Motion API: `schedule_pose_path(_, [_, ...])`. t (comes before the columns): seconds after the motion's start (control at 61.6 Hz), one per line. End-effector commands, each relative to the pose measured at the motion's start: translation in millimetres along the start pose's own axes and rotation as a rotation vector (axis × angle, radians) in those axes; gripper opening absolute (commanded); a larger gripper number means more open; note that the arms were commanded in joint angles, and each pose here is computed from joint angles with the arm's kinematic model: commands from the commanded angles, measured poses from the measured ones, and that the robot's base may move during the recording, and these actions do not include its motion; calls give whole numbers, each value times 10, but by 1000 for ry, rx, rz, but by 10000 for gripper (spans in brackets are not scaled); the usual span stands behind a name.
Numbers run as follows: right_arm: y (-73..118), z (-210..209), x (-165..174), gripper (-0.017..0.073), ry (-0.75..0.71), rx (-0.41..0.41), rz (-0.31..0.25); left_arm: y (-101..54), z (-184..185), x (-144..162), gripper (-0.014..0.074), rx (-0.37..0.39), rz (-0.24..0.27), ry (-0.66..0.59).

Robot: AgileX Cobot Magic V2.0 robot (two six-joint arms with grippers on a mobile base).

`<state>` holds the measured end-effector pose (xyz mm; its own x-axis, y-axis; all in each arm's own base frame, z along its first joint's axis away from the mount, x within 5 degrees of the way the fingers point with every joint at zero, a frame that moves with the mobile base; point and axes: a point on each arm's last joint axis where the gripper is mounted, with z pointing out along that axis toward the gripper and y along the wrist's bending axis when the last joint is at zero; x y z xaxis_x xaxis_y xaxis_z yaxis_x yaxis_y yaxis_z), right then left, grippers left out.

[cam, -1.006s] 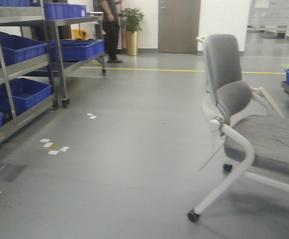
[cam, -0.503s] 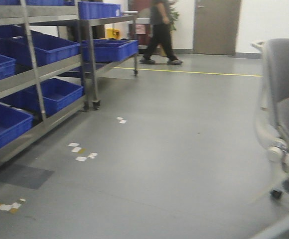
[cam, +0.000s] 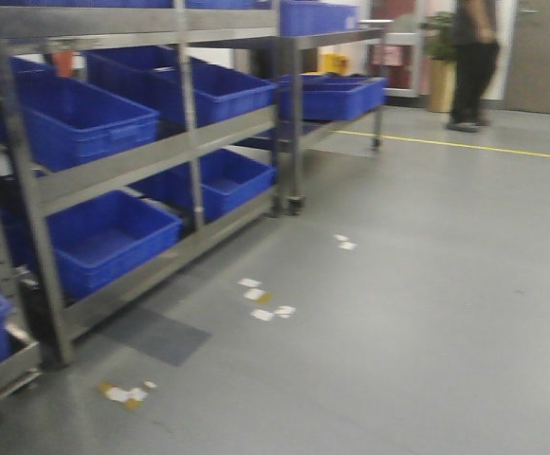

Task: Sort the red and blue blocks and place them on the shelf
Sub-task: 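Drive the base past the grey chair toward the bin shelf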

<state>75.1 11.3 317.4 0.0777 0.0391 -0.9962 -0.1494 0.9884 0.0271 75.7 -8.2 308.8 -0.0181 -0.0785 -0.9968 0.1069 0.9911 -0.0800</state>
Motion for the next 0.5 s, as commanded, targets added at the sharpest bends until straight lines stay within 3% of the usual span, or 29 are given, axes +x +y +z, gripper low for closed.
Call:
schedule_pose_path(0.0, [-4, -2, -167, 257, -111, 7, -9, -16, -9, -174, 122, 12, -10, -108])
schedule_pose_path(0.487, [-3, -1, -167, 257, -111, 6, -9, -16, -9, -174, 122, 12, -10, -108])
